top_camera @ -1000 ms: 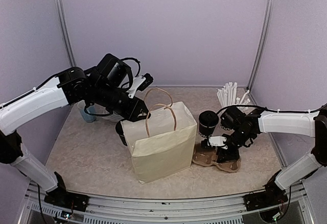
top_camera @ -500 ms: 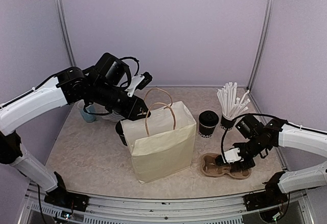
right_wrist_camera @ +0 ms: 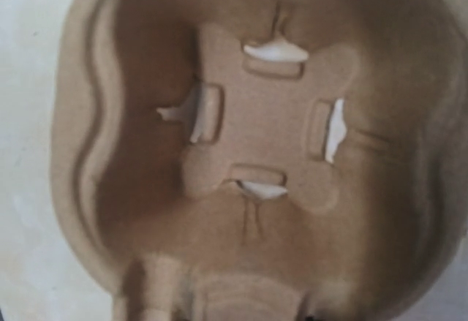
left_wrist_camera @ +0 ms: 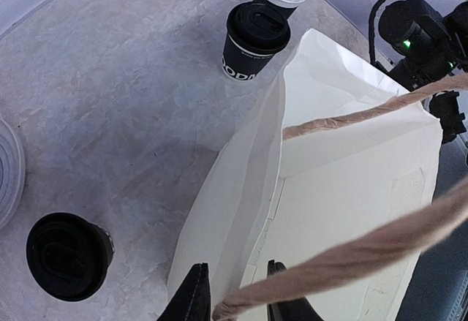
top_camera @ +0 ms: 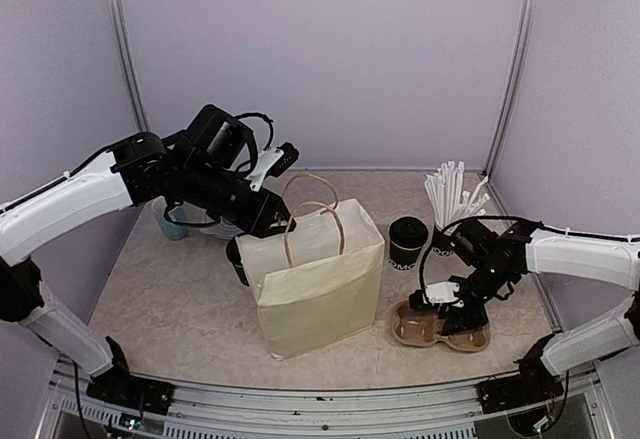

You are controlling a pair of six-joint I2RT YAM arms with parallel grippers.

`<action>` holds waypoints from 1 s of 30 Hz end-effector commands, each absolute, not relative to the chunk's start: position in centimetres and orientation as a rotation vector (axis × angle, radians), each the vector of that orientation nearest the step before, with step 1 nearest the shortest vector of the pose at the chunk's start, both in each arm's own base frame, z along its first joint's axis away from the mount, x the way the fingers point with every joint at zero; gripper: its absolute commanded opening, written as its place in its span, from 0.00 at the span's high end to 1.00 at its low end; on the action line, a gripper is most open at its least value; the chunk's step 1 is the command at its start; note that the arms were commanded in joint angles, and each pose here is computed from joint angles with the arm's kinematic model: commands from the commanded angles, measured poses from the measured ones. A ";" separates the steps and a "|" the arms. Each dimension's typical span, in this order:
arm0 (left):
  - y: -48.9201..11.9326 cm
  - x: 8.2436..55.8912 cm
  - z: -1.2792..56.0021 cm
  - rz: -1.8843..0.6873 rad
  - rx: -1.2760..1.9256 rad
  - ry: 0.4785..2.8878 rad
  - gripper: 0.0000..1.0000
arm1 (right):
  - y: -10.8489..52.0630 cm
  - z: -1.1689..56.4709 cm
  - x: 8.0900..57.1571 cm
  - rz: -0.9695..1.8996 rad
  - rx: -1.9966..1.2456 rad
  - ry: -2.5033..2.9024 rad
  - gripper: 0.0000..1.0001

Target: Pack the takeout coffee

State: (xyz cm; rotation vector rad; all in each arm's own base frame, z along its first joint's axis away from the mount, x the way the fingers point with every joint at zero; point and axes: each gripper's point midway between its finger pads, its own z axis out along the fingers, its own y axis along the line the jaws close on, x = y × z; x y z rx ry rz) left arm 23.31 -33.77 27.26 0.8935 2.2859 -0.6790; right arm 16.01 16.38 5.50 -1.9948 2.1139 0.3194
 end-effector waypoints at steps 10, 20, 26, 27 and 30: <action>-33.3 23.4 27.0 -0.694 0.868 2.280 0.72 | 17.2 5.0 17.2 0.293 -1.901 2.229 0.66; -33.1 23.5 27.2 -0.707 0.862 2.271 0.73 | 16.7 6.2 16.7 0.282 -1.934 2.220 0.82; -33.4 23.9 28.1 -0.745 0.863 2.252 0.77 | 16.5 11.8 14.5 0.352 -1.981 2.051 0.83; -33.4 24.0 28.1 -0.746 0.864 2.254 0.78 | 16.8 13.1 14.3 0.370 -1.969 2.018 0.83; -33.5 24.2 28.0 -0.763 0.870 2.255 0.86 | 17.9 17.5 14.2 0.422 -1.904 1.925 0.83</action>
